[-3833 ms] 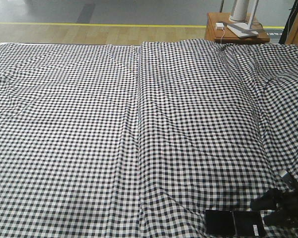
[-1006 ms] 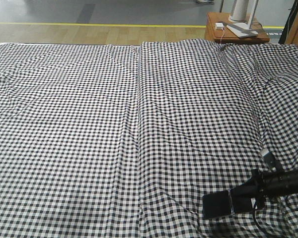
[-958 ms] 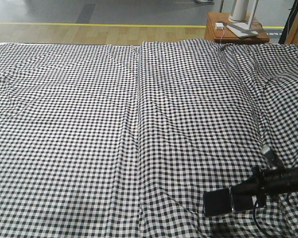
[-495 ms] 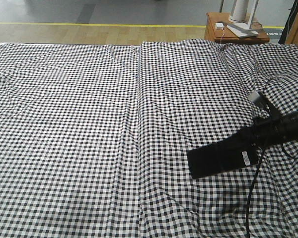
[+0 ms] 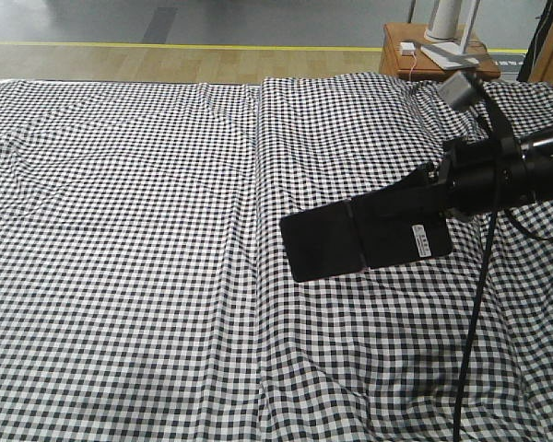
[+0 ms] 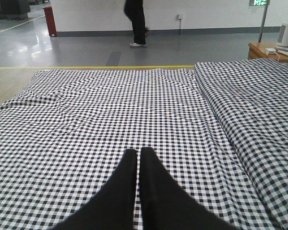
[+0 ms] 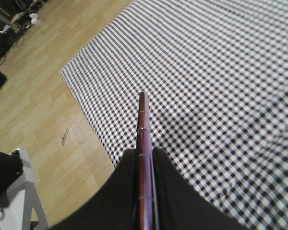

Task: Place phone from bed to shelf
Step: 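Lift the phone with the right gripper up off the bed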

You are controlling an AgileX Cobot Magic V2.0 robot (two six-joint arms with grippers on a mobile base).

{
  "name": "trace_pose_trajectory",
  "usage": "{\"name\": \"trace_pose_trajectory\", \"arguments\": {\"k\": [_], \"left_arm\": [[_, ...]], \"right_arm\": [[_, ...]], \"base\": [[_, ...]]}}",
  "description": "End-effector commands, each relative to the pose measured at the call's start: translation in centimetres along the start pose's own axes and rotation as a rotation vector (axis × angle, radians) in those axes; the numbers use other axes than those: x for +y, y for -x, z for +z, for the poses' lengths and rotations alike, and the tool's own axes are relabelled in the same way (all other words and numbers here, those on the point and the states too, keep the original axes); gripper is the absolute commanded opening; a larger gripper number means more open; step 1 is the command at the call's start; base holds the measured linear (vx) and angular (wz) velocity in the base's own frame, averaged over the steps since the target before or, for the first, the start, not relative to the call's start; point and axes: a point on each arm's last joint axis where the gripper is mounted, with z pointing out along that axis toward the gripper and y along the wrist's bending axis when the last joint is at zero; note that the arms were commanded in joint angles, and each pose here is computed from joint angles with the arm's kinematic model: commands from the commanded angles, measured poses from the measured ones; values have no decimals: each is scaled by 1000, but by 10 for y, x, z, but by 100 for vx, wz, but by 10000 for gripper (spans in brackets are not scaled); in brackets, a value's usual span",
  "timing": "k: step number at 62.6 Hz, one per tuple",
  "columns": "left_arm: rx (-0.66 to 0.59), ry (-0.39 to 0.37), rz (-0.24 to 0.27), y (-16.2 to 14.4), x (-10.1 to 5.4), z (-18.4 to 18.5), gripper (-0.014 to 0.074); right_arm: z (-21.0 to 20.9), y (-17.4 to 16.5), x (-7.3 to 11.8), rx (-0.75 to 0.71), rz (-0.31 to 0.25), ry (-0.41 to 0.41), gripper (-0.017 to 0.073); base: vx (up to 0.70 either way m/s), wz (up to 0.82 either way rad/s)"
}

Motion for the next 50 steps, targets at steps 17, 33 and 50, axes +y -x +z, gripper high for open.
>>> {"name": "trace_pose_trajectory", "arguments": {"k": [17,33,50], "left_arm": [[-71,3,-9,4,0,0,1],[-71,3,-9,4,0,0,1],[-71,3,-9,4,0,0,1]], "right_arm": [[-22,19,92,-84,-176,152,-2],[-26,19,123,-90,-241,188,-2],[-27,18,131,-88,-256,200,-2]], "base": [[0,0],[0,0],[0,0]]}}
